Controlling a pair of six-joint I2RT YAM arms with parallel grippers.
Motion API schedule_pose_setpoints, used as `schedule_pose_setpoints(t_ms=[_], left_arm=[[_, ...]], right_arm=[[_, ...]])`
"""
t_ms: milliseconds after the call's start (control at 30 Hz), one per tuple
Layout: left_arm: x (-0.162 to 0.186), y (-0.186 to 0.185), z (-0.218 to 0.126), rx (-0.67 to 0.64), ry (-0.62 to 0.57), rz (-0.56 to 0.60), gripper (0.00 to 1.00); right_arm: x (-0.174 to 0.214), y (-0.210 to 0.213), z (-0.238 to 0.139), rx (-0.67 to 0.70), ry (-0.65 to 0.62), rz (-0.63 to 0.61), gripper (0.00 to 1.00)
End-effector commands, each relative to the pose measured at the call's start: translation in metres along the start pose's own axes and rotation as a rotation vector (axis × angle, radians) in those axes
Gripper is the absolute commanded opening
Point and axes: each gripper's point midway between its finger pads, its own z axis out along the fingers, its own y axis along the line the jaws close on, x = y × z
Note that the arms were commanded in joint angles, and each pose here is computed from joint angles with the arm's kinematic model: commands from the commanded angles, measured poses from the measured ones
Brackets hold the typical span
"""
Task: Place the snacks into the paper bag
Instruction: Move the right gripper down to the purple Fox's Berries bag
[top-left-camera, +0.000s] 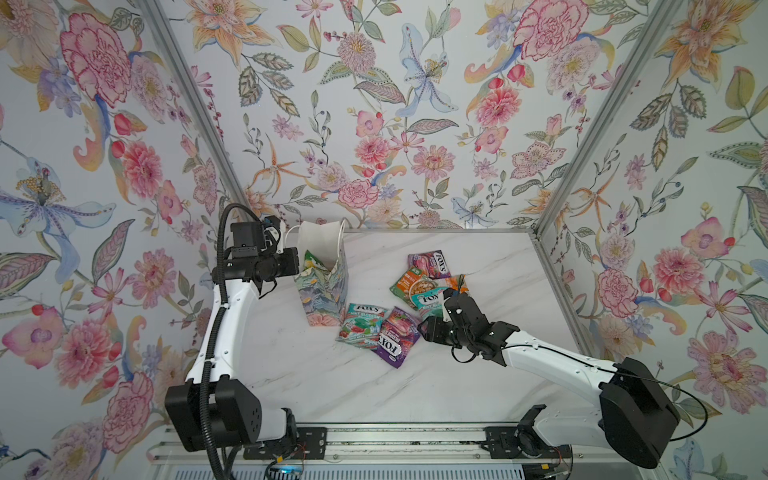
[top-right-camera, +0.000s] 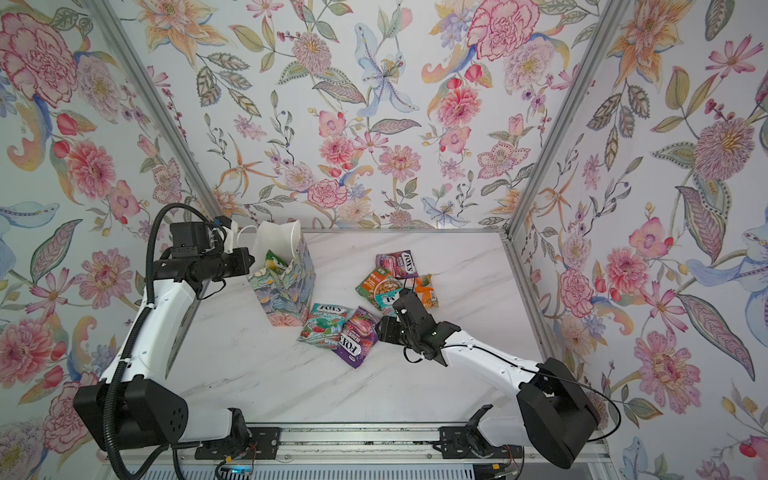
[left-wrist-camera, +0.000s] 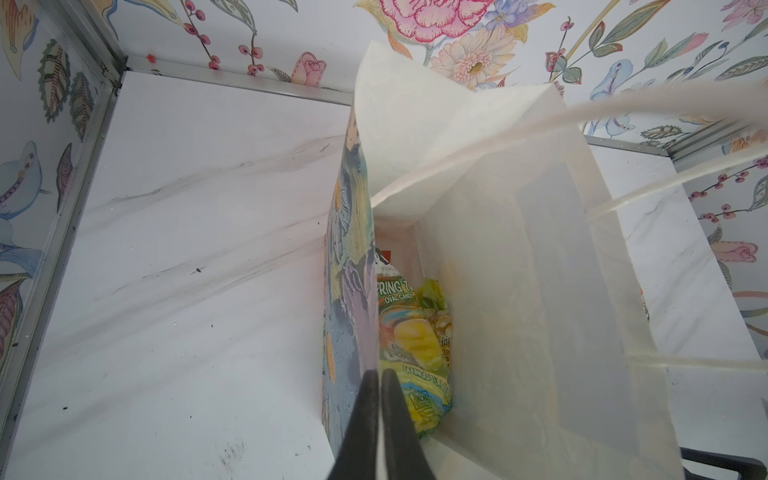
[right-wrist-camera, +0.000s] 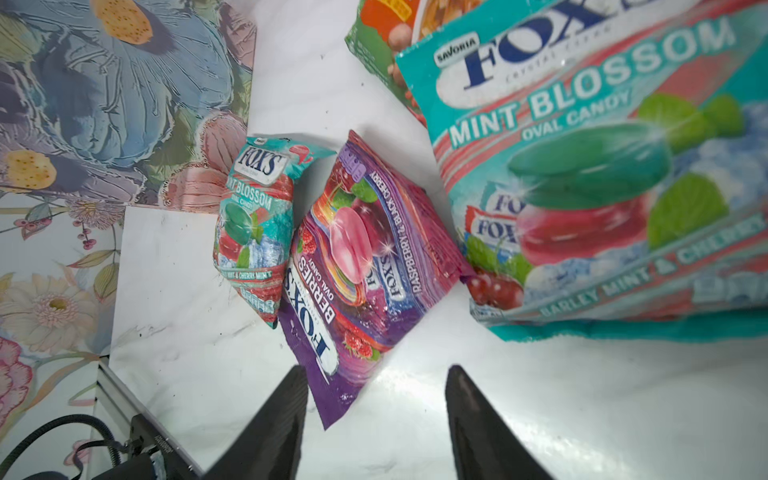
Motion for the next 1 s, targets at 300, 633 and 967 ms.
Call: schedule_pose_setpoints(t_ms=[300,633,967], left_arm=[[0.002,-0.007,0.002,0.035,0.000,-0.005,0.02],[0.004,-0.009,0.000,0.045,-0.007,-0.010,0.02],[0.005,-0.010,-0.001,0.050,-0.001,-0.011,0.02]], right_arm=[[0.006,-0.008,0.025,-0.072,0.017,0.133,0.52],[0.001,-0.020,0.045,-0.086,0.008,0.177,0.52],[0.001,-0.017,0.067,-0.131,0.022,0.224,0.52]])
